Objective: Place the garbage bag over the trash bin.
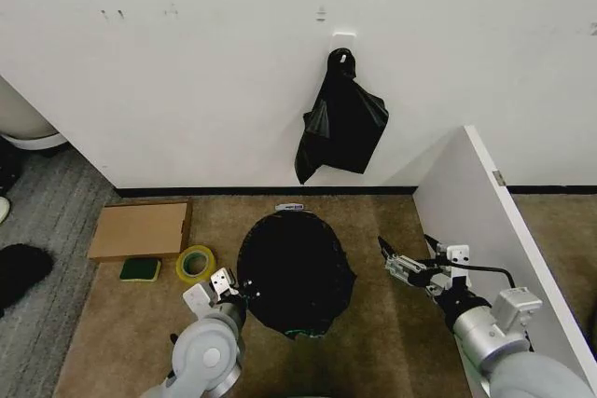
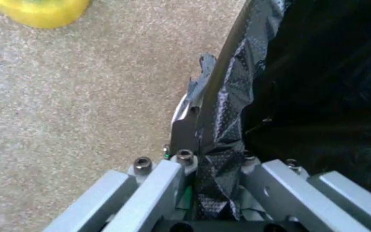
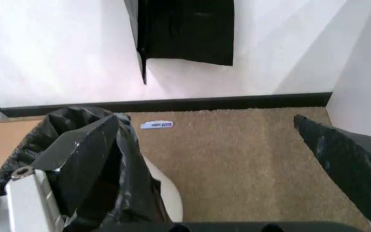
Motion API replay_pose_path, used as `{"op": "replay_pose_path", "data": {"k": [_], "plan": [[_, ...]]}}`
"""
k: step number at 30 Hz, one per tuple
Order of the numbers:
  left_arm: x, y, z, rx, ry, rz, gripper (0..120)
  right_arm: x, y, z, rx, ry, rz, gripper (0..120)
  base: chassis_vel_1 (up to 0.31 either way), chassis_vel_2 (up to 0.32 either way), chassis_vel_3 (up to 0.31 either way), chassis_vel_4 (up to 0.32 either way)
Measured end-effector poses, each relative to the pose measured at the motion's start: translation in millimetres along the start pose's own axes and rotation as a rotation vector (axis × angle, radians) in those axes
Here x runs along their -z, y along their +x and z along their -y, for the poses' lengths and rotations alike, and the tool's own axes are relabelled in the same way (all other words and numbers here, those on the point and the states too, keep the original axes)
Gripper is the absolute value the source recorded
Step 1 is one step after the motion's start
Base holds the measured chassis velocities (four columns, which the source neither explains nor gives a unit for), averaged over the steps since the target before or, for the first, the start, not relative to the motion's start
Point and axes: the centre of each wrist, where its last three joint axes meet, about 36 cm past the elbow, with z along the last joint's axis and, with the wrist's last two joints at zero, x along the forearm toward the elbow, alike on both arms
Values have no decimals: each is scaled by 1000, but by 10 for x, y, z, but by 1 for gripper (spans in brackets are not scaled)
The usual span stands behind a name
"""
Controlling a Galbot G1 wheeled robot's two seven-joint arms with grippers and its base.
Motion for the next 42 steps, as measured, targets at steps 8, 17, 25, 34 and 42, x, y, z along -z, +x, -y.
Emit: {"op": "replay_pose_path", "data": {"k": [8,17,25,34,42], "plan": [[77,3,-32,4,-22,-16,34,-24,8,-37,6,4,-9,100,0,0,0,0],[205,65,1,-48,-28,37,63,-82,31,-54,14,0,-25,100,0,0,0,0],[276,215,85,-109,-49,91,95,-94,18,-92,28,-5,-23,100,0,0,0,0],[235,314,50,-166,-23,24,100,-83,0,-89,32,1,-19,100,0,0,0,0],[260,479,67,-249,-48,44,100,-80,-7,-89,35,-5,-11,100,0,0,0,0]]}}
